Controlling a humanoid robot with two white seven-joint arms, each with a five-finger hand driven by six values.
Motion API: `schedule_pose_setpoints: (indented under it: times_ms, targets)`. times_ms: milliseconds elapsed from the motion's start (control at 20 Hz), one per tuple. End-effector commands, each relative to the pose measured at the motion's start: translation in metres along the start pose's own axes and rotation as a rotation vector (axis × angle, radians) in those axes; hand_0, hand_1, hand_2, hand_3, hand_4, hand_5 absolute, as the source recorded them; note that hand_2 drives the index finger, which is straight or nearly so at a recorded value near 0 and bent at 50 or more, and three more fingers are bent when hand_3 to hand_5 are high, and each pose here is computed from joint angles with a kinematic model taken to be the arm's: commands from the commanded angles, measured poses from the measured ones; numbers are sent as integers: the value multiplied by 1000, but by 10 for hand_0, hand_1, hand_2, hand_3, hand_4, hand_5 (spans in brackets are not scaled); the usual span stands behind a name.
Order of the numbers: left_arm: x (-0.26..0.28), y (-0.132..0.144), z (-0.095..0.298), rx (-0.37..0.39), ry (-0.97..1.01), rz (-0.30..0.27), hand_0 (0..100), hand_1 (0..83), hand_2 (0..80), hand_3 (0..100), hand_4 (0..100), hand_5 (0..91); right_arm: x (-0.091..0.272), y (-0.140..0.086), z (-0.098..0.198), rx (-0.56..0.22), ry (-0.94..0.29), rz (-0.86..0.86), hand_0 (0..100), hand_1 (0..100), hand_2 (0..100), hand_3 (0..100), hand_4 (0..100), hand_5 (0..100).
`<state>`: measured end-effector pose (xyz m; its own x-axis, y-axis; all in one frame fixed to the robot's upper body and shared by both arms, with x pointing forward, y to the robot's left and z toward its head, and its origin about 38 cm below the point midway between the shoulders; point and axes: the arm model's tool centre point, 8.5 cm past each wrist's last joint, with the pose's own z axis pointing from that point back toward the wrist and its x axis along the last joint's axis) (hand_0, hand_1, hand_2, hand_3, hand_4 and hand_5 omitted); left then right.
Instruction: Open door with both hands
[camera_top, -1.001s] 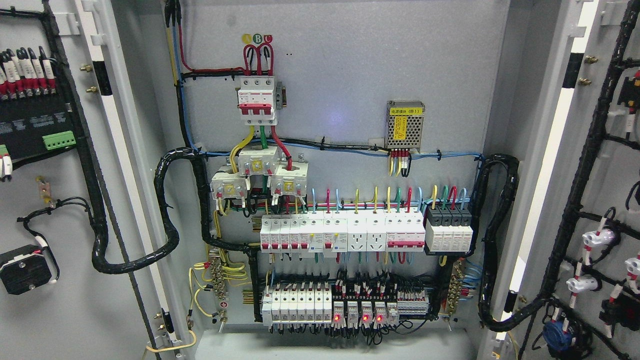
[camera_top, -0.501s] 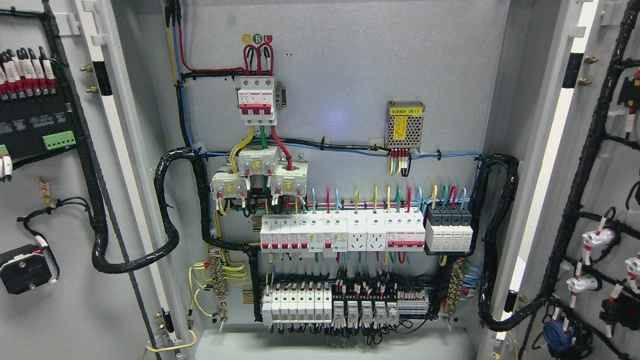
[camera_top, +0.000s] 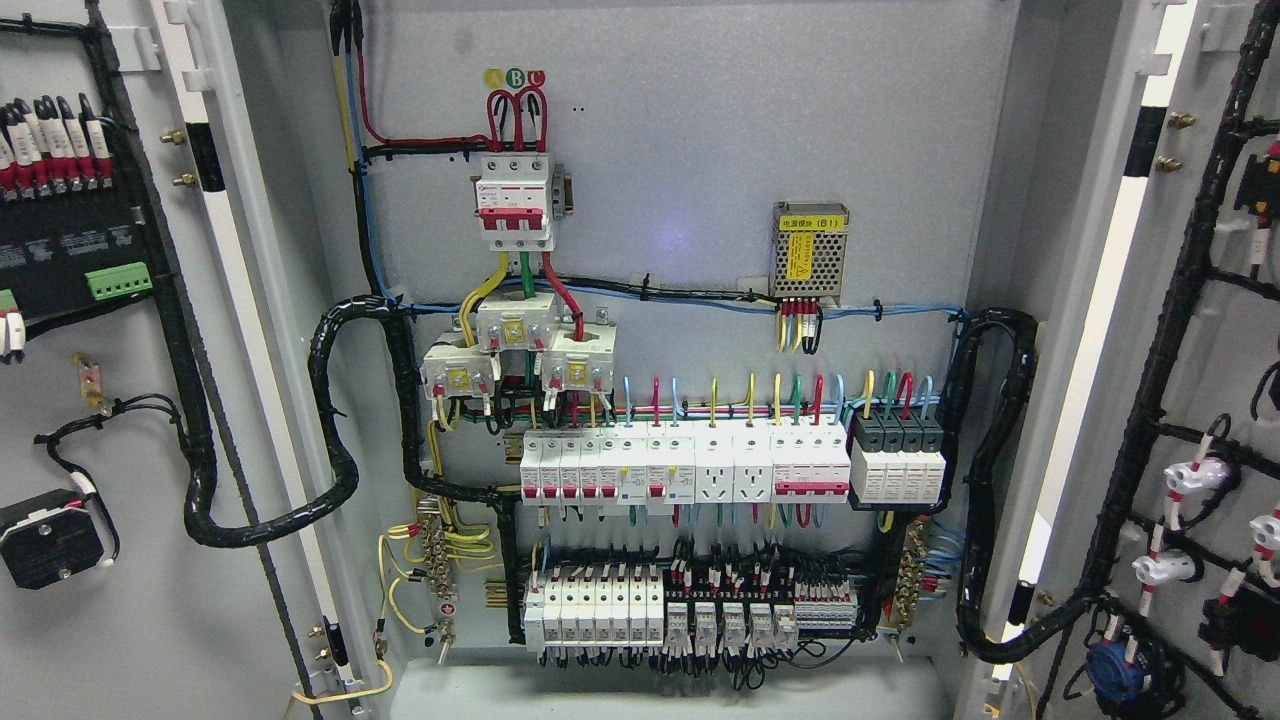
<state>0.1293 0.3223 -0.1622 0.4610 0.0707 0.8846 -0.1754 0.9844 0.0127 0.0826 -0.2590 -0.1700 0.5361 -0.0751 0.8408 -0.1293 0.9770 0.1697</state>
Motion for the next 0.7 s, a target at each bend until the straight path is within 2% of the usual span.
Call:
schedule_pose_setpoints:
  times_ms: [0,100,200,250,501,651]
  targets:
    - [-131,19,93,36,503,-95,0,0,0,0,0,0,-133,28,88,-78,485,-11,191,0,0,0,0,0]
    - [-142,18,104,-21,586,-130,0,0,0,0,0,0,-146,28,100,-112,560,-10,191,0,0,0,0,0]
    - [-152,14,112,-81,671,-159,0,0,0,0,0,0,-160,38,117,-115,637,-19,191,0,0,0,0,0]
    - [-156,16,118,-95,718,-169,0,0,0,0,0,0,-162,41,115,-119,660,-23,191,0,0,0,0,0]
    - [-177,9,150,-138,982,-141,0,0,0,0,0,0,-178,47,130,-193,854,9,191,0,0,0,0,0]
    - [-176,13,150,-114,1038,-143,0,0,0,0,0,0,-180,51,124,-218,939,37,191,0,0,0,0,0]
